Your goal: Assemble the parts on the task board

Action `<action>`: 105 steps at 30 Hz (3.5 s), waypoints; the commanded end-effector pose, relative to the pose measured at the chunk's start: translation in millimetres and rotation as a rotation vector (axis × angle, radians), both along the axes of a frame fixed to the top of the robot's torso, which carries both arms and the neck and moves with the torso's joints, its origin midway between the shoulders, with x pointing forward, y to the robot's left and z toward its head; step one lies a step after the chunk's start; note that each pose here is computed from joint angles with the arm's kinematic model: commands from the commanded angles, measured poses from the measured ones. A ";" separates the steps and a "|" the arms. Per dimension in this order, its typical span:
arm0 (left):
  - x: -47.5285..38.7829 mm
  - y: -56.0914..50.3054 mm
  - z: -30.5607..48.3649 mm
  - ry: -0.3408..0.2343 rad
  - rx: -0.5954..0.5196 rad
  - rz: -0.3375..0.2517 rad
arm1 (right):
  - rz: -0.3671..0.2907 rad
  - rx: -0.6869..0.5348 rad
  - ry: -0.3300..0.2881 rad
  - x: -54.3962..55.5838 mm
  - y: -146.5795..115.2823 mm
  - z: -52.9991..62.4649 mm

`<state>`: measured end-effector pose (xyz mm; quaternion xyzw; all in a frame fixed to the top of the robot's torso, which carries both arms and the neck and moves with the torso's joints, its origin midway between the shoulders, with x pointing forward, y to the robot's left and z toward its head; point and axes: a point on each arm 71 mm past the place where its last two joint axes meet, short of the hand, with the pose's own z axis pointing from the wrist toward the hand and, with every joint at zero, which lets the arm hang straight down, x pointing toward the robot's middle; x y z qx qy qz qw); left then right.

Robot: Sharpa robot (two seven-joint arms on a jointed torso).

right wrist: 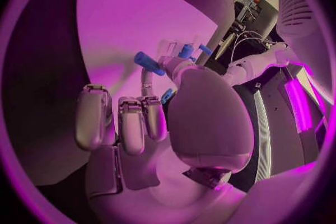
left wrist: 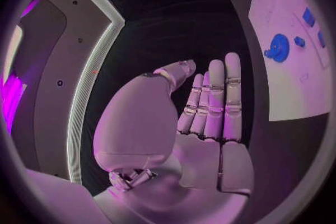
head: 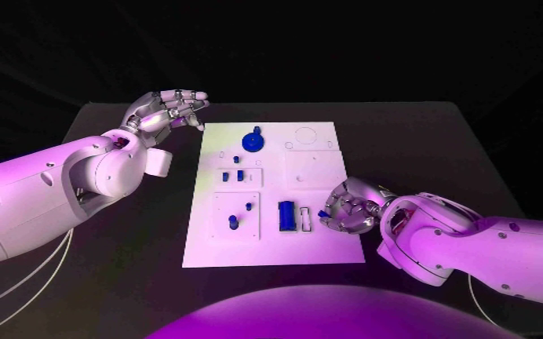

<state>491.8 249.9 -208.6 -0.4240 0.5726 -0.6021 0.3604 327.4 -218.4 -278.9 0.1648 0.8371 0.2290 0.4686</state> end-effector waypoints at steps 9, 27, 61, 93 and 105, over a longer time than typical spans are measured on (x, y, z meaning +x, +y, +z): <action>-1.3 -3.9 1.3 -0.004 -0.011 -0.027 | -0.075 0.096 0.046 5.3 12.4 -4.3; -2.2 -4.6 1.7 -0.008 -0.006 -0.037 | -0.055 0.072 0.106 9.6 23.2 -13.6; -2.3 -5.0 1.6 -0.009 -0.001 -0.044 | -0.017 0.044 0.096 11.1 29.3 -15.4; -1.4 -4.6 0.9 -0.006 0.000 -0.043 | -0.007 0.055 0.099 9.0 26.5 -14.0; -1.0 -4.4 0.6 -0.005 0.001 -0.042 | -0.003 0.052 0.111 3.7 21.3 -11.1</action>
